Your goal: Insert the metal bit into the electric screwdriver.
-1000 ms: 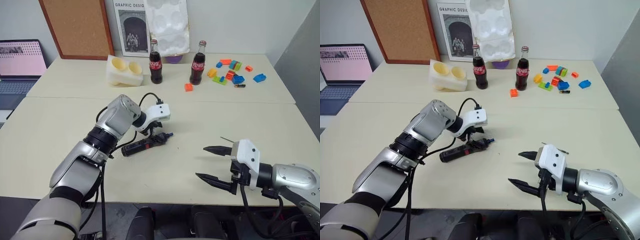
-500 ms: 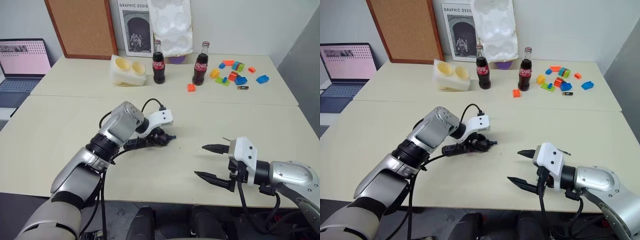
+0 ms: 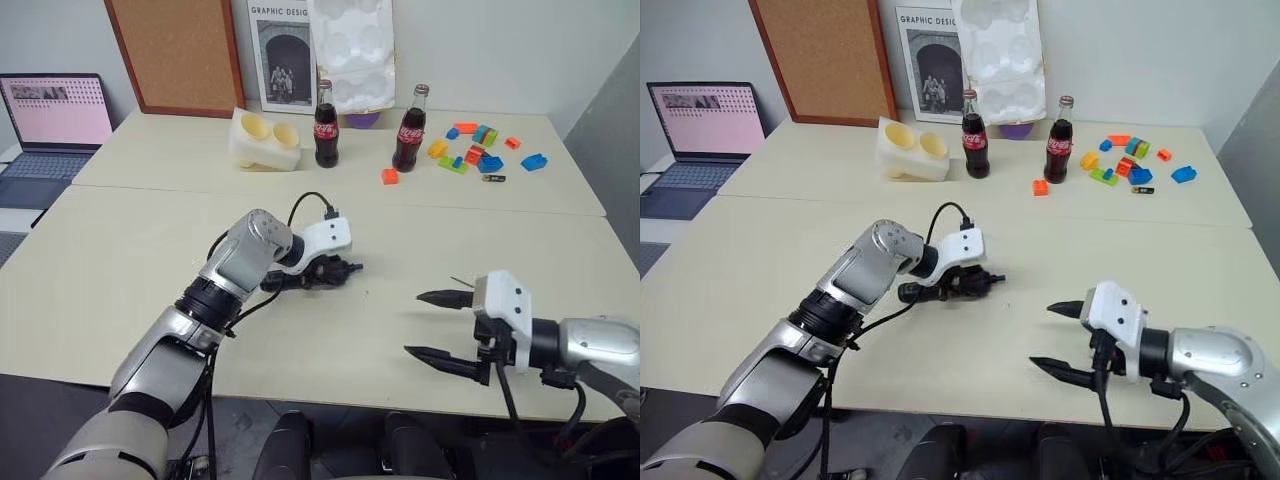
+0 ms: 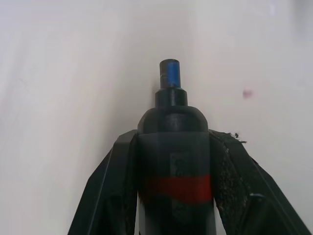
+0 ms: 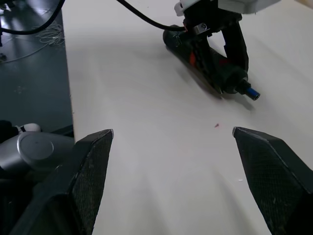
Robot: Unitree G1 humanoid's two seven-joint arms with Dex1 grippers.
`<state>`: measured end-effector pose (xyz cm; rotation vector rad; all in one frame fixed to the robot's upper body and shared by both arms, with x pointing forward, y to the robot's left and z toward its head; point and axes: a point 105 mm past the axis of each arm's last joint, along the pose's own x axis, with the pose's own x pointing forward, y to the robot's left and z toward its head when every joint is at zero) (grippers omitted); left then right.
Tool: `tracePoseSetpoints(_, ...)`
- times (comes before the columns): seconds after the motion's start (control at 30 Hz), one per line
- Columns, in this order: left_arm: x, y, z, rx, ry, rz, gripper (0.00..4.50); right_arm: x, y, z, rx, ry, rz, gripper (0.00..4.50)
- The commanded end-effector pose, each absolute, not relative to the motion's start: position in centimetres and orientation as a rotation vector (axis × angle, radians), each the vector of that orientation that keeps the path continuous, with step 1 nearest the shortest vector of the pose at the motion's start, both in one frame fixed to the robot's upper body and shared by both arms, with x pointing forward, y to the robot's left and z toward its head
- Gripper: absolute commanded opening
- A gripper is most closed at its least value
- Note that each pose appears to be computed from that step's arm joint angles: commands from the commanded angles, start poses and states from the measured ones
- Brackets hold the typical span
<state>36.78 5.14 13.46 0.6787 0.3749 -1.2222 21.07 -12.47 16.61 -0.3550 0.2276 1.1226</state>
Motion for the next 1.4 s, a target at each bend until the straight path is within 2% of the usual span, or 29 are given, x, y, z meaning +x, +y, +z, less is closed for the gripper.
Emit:
tracePoseSetpoints(0.03, 37.3, 2.2, 20.0, 0.509, 0.068, -1.184, 1.68, 21.6, -13.3, 18.8, -0.338, 0.154, 1.078, 4.09)
tracePoseSetpoints(0.17, 38.1, 0.5, 24.3, 0.215, -0.130, -1.065, 1.67, 22.4, -14.4, 20.7, -0.304, 0.117, 1.016, 4.09)
tracePoseSetpoints(0.33, 37.9, -0.4, 25.4, 0.057, -0.282, -0.972, 1.67, 24.3, -16.0, 22.1, -0.276, 0.127, 0.908, 4.09)
tracePoseSetpoints(0.53, 37.6, -1.2, 23.2, -0.046, -0.298, -0.871, 1.67, 25.0, -15.5, 22.5, -0.304, 0.131, 0.923, 4.09)
tracePoseSetpoints(0.67, 36.6, -0.6, 20.4, -0.059, -0.279, -0.861, 1.67, 25.1, -14.9, 22.1, -0.340, 0.152, 0.955, 4.09)
tracePoseSetpoints(0.8, 35.9, -0.2, 19.0, -0.037, -0.277, -0.861, 1.67, 25.1, -14.6, 22.1, -0.354, 0.157, 0.978, 4.09)
tracePoseSetpoints(0.93, 35.9, 1.7, 17.5, -0.070, -0.229, -0.777, 1.67, 25.1, -14.0, 22.1, -0.365, 0.151, 1.013, 4.09)
tracePoseSetpoints(1.13, 34.5, 4.5, 16.4, -0.049, -0.195, -0.728, 1.67, 24.8, -14.1, 21.7, -0.403, 0.178, 1.049, 4.09)
tracePoseSetpoints(1.4, 31.8, 6.7, 15.2, -0.026, -0.144, -0.781, 1.67, 24.4, -14.3, 21.5, -0.411, 0.212, 1.099, 4.09)
